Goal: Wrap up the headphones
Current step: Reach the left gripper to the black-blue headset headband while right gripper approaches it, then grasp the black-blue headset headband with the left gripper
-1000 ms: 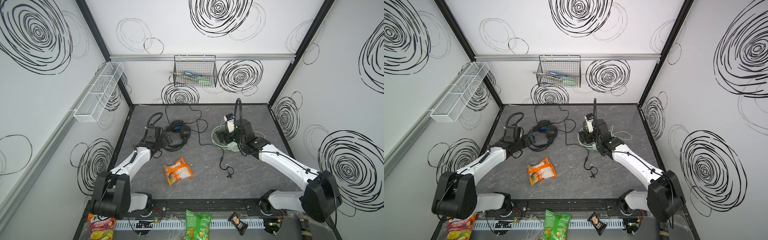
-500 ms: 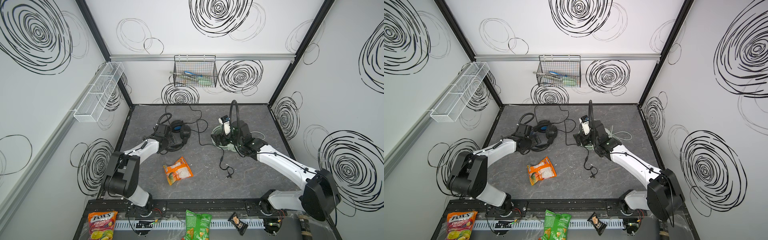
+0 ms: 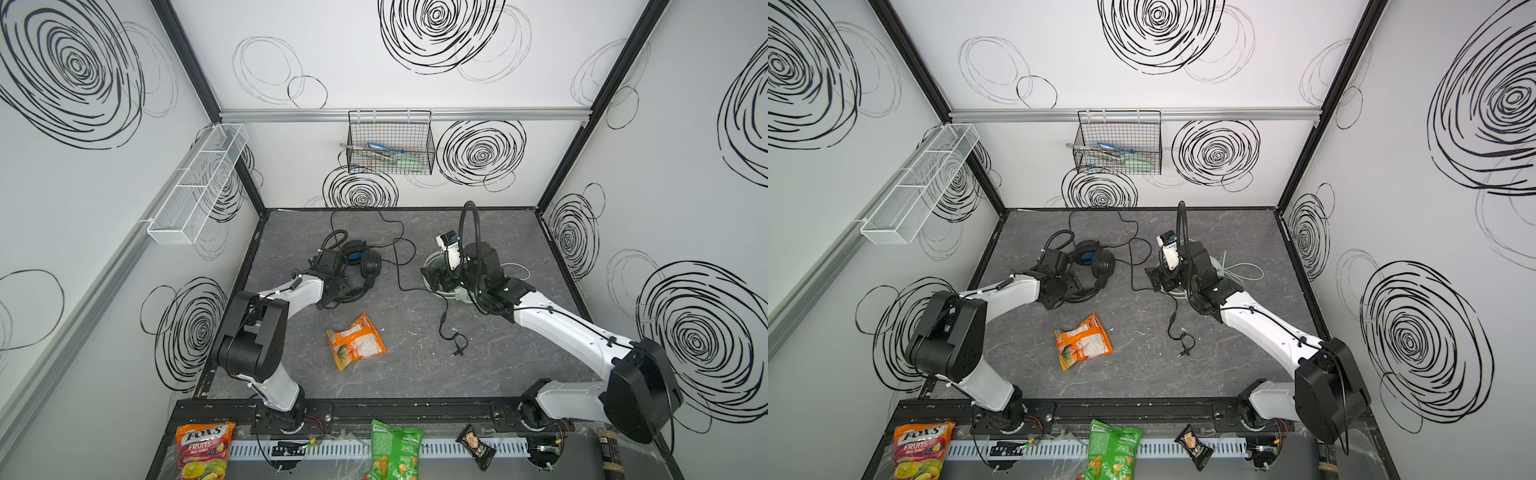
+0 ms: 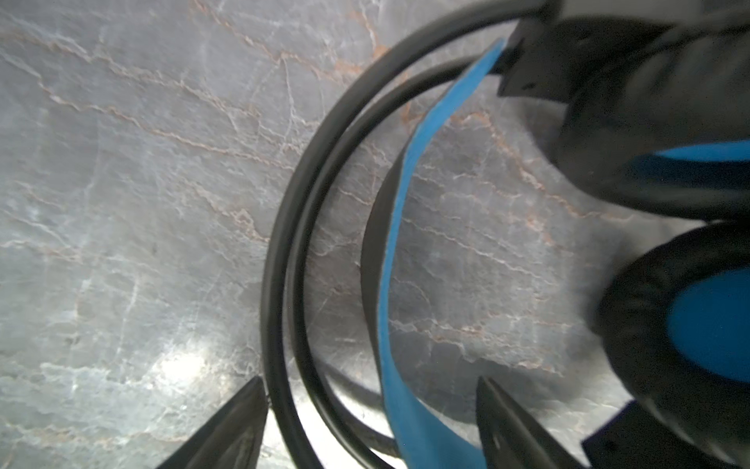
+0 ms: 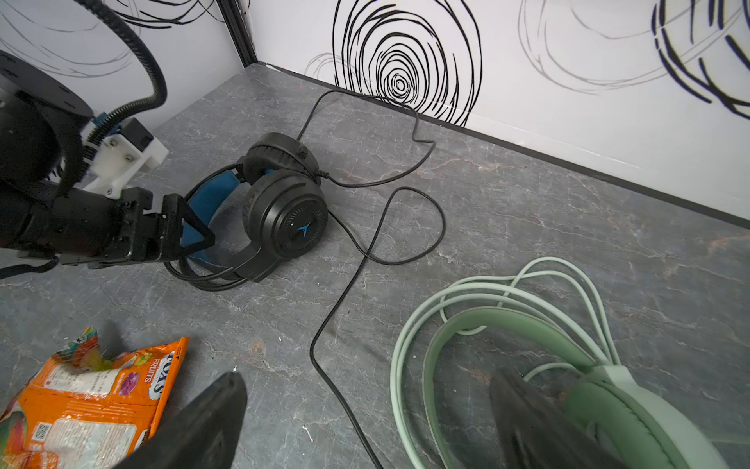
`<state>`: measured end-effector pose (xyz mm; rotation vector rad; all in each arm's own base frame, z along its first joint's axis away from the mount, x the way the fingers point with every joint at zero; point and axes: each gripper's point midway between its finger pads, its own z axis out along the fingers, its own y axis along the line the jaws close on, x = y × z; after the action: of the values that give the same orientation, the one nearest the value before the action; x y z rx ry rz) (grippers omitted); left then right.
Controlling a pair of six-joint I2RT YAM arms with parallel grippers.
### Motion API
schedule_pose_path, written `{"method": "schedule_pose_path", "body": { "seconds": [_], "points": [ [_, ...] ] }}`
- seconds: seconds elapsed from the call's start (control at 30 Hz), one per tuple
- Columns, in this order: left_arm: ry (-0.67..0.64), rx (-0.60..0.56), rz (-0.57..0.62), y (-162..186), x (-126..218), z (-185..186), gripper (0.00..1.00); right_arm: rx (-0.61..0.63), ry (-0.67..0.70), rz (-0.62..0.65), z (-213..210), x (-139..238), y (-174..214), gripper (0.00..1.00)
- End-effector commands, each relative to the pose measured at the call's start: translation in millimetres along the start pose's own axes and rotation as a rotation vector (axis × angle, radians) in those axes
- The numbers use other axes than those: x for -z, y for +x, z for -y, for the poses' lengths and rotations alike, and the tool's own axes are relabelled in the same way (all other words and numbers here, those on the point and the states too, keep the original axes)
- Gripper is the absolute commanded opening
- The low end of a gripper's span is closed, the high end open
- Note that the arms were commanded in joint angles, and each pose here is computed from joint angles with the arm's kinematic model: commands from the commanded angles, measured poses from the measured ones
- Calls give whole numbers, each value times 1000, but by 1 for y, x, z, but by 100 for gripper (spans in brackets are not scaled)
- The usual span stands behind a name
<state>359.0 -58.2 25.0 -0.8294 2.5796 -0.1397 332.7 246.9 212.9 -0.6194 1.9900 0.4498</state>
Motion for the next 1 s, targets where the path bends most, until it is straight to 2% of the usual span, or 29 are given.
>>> {"method": "schedule_pose_path", "body": {
  "seconds": [0.0, 0.17, 0.33, 0.43, 0.6, 0.73, 0.97],
  "points": [
    [-7, 13, 20, -5, -5, 1, 80, 14, 3, 63, 0, 9, -14, 97],
    [-16, 6, 26, -5, -6, -2, 72, 17, 4, 64, -1, 11, -17, 97],
    [-48, -8, 42, -4, -7, -10, 67, 15, 6, 82, -1, 18, -21, 97],
    [-62, -15, 53, -5, -8, -14, 58, 14, 9, 85, 0, 22, -21, 97],
    [-86, -25, 59, -5, -11, -19, 53, 15, 38, 102, 5, 29, -22, 97],
    [-96, -27, 68, -9, -13, -19, 41, 17, 44, 111, 6, 31, -23, 97],
    [-96, -26, 78, -17, -15, -15, 32, 11, 40, 97, 9, 27, -17, 97]
  ]
}}
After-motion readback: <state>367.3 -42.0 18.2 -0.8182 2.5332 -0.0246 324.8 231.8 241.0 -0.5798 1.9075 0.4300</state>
